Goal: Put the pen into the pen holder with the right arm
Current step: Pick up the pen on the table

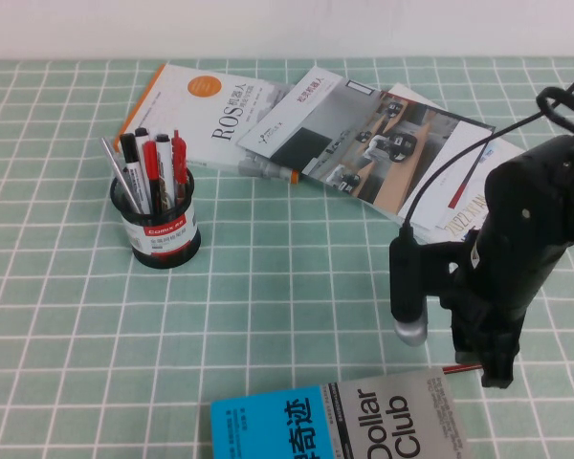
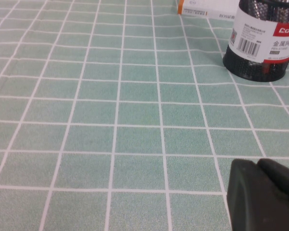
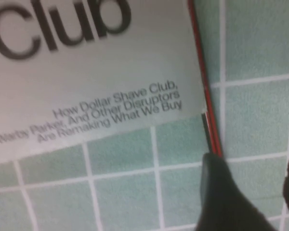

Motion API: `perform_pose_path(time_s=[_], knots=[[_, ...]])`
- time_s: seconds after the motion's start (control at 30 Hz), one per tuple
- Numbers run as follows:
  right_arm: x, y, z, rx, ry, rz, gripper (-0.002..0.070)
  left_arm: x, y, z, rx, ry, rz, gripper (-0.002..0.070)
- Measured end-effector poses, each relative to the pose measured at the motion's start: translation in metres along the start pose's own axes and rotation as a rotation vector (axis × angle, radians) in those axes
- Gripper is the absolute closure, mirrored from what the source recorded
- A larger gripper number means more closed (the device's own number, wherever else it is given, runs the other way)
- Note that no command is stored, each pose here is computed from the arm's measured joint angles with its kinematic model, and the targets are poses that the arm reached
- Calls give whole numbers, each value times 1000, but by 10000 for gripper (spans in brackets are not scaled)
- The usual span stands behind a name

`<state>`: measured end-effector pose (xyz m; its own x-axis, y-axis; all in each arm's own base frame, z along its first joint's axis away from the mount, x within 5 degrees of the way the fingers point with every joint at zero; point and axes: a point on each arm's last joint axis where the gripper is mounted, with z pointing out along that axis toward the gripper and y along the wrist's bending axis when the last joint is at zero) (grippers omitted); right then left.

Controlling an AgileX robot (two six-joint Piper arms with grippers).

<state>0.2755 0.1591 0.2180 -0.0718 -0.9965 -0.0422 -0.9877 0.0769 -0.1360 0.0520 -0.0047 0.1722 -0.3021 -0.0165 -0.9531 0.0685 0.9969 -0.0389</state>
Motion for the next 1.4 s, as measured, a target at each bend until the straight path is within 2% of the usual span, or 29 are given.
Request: perform_pose_path(time_s=[0.2,0.4,0.53,1.13,1.4], knots=[[0,-5,12,-6,11,-72,412,0,0,0,0,0,0,681],[-4,-9,22,7,1,-188,356,0,0,0,0,0,0,681],[-5,-12,30,15,6,-210,347,0,0,0,0,0,0,681],[-8,-16,45,-8,33,-230,342,0,0,0,0,0,0,681],[-3,-16,21,56,0,-217,342,0,0,0,0,0,0,681]])
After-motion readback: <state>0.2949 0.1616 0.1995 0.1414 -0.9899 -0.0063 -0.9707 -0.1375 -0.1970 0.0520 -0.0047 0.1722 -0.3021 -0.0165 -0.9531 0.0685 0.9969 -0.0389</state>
